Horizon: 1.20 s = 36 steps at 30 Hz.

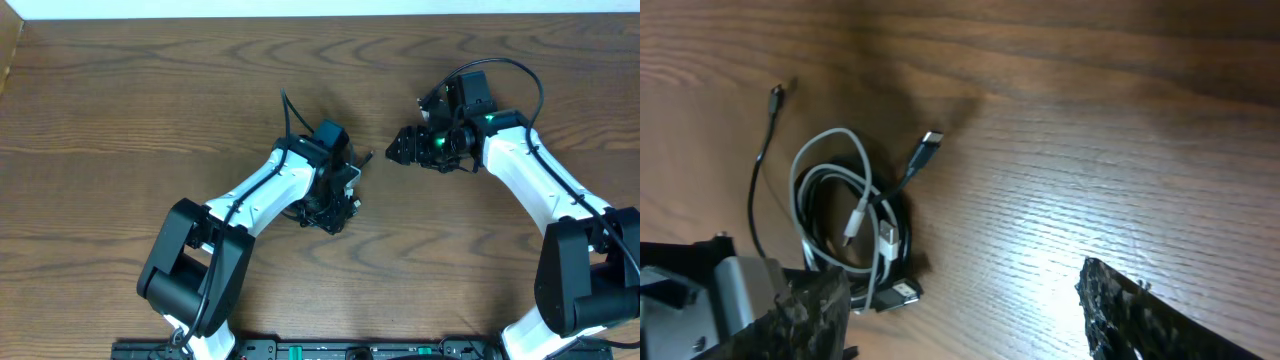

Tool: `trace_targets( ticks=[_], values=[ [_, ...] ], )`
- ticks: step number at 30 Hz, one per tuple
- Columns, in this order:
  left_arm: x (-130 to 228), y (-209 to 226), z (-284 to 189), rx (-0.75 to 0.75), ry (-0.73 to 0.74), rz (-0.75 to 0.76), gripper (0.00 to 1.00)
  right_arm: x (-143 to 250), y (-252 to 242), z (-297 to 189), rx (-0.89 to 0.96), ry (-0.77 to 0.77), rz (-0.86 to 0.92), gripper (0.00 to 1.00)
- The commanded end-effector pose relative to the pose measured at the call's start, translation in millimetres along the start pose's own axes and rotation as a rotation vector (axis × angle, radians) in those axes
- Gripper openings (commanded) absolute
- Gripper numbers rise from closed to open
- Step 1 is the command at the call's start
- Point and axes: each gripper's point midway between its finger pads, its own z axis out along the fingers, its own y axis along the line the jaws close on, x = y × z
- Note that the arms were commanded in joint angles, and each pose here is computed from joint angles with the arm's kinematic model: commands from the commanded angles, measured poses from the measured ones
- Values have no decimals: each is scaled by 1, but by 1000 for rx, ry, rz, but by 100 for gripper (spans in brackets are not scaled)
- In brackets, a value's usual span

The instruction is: Untangle cables

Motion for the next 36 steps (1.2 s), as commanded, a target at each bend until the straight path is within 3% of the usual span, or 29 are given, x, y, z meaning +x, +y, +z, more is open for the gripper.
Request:
trace_targets(
  ticks=[1, 6, 9, 11, 13, 14, 21, 25, 28, 36],
  values=[
    [3, -7, 4, 8, 14, 44, 63, 1, 9, -4, -48, 6, -15, 69],
    [9, -8, 21, -28, 70, 74, 62, 2, 10, -4, -54, 10, -13, 69],
    [12, -7, 32, -44, 104, 81, 54, 3, 9, -4, -53, 12, -12, 69],
    [14, -7, 36, -44, 116, 79, 40, 3, 9, -4, -54, 13, -12, 69],
    [13, -6, 35, -45, 113, 80, 15, 3, 9, -4, -54, 13, -12, 69],
    [11, -5, 34, -49, 106, 78, 8, 3, 10, -4, -57, 14, -11, 70],
    [-35, -5, -32, -12, -119, -69, 7, 3, 15, -4, -85, 19, -11, 70],
    [-56, -27, -93, 181, -303, -85, 8, 4, 23, -6, -137, 24, -40, 70],
    [-57, -40, -132, 331, -403, -79, 7, 4, 52, -14, -301, 26, -150, 69],
    [-52, -41, -188, 599, -524, -128, 8, -4, 113, -60, -580, -71, -340, 70]
  ],
)
